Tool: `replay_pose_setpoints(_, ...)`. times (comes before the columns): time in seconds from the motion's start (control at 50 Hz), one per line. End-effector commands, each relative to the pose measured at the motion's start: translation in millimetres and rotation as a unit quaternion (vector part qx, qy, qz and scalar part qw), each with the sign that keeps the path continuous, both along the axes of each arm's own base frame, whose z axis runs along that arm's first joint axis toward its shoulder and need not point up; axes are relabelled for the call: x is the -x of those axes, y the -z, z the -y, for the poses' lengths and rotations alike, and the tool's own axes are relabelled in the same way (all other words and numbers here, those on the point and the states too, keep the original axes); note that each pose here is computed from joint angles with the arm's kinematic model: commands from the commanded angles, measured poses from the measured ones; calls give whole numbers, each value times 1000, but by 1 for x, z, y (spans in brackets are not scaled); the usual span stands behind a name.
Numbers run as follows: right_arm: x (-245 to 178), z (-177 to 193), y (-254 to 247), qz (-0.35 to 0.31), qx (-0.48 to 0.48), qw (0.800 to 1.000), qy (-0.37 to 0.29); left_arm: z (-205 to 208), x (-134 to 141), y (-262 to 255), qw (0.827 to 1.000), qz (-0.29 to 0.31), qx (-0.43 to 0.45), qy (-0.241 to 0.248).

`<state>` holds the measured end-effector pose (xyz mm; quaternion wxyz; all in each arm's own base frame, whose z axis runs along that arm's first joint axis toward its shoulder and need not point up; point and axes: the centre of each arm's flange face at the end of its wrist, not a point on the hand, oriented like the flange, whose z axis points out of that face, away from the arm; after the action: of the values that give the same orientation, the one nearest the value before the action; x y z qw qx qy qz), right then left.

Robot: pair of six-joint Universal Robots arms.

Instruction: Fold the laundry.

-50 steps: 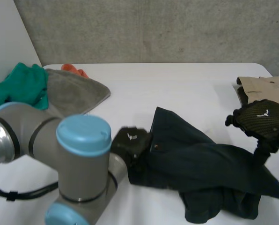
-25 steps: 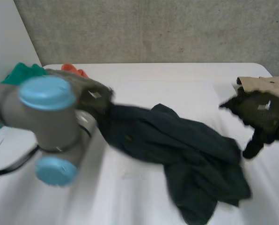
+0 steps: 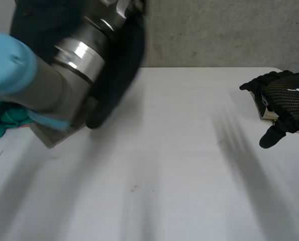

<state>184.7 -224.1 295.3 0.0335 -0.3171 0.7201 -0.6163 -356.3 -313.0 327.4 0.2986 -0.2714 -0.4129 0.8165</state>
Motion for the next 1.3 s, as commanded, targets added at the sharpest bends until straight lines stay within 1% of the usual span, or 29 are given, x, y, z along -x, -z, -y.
replay_pose_setpoints(0.02,1,1,7,0,-1,1000,2,-57,60,84,983,77,-81,147)
replay_pose_setpoints(0.04,1,2,9,0,-3,1000,3,-66,67,95,979,85,-92,163)
replay_pose_setpoints(0.14,1,1,15,-2,-8,1000,2,-85,81,117,971,100,-110,189)
replay_pose_setpoints(0.28,1,-1,21,-16,-4,1000,-5,-88,81,106,974,90,-105,181)
replay_pose_setpoints(0.34,0,-2,23,-32,1,999,-13,-88,75,90,978,78,-101,165)
replay_pose_setpoints(0.36,-2,-4,23,-46,8,999,-24,-89,68,79,981,72,-102,148)
replay_pose_setpoints(0.42,-3,-7,25,-71,13,996,-43,-94,54,62,985,62,-112,118)
replay_pose_setpoints(0.44,-4,-10,28,-86,13,995,-53,-98,43,51,986,59,-123,96)
replay_pose_setpoints(0.5,-5,-18,40,-114,-9,991,-68,-103,23,46,984,64,-152,61)
replay_pose_setpoints(0.52,-5,-20,45,-119,-21,990,-72,-106,9,47,981,75,-177,36)
replay_pose_setpoints(0.58,-6,-20,64,-130,-54,986,-86,-112,-11,53,971,100,-218,-2)
replay_pose_setpoints(0.6,-7,-19,70,-130,-66,985,-89,-116,-22,65,961,126,-247,-24)
replay_pose_setpoints(0.64,-12,-16,80,-130,-83,983,-98,-122,-31,81,947,158,-278,-43)
replay_pose_setpoints(0.66,-19,-15,91,-130,-96,981,-110,-127,-40,97,931,192,-304,-59)
replay_pose_setpoints(0.72,-28,-13,105,-128,-114,978,-120,-134,-53,118,907,241,-336,-85)
replay_pose_setpoints(0.74,-32,-10,115,-122,-128,977,-118,-137,-61,129,893,263,-352,-96)
replay_pose_setpoints(0.82,-35,-2,131,-98,-152,978,-100,-133,-68,156,874,287,-378,-108)
replay_pose_setpoints(0.84,-36,-1,133,-94,-152,979,-98,-131,-67,161,872,289,-380,-108)
replay_pose_setpoints(0.88,-37,3,136,-85,-147,981,-93,-127,-65,168,871,289,-381,-110)
replay_pose_setpoints(0.96,-40,12,139,-64,-126,986,-84,-115,-59,175,880,280,-366,-112)
replay_pose_setpoints(0.98,-41,15,142,-60,-124,987,-83,-109,-55,176,885,274,-359,-112)
replay_pose_setpoints(1.02,-41,16,148,-61,-129,986,-83,-106,-52,178,888,271,-355,-111)
replay_pose_setpoints(1.08,-43,15,153,-62,-136,985,-87,-98,-48,183,889,270,-353,-112)
replay_pose_setpoints(1.18,-49,10,153,-62,-134,984,-97,-87,-40,197,885,277,-359,-112)
replay_pose_setpoints(1.3,-50,11,141,-30,-131,987,-85,-72,-30,204,887,275,-354,-113)
